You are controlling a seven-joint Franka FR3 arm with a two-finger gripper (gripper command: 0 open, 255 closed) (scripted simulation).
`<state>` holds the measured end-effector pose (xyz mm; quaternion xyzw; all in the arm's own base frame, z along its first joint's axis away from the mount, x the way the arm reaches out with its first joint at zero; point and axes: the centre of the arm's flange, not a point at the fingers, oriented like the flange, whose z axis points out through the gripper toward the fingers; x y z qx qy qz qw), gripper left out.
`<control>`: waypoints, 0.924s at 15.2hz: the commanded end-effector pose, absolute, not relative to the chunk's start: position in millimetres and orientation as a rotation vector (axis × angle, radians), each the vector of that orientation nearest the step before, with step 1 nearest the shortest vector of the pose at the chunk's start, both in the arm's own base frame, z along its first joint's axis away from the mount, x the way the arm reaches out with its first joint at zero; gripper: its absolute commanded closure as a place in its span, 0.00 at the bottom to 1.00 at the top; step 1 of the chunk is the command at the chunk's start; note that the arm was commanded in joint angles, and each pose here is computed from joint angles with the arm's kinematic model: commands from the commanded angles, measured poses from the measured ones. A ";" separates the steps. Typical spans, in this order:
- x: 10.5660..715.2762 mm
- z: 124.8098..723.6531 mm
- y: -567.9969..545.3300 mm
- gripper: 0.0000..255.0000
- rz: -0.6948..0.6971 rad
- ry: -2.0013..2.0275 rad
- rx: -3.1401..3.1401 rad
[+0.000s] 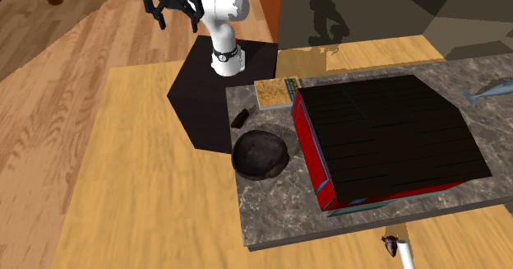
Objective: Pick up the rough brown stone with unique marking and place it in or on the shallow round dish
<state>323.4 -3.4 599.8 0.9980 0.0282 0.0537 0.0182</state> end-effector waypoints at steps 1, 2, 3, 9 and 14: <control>323.4 599.8 -3.4 0.00 0.167 0.087 3.100; 326.2 588.3 0.8 0.00 0.165 0.064 3.111; 329.1 576.8 5.1 0.00 0.164 0.040 3.123; 347.3 509.1 32.8 0.00 0.156 -0.106 3.190; 364.1 454.2 58.2 0.00 0.148 -0.232 3.240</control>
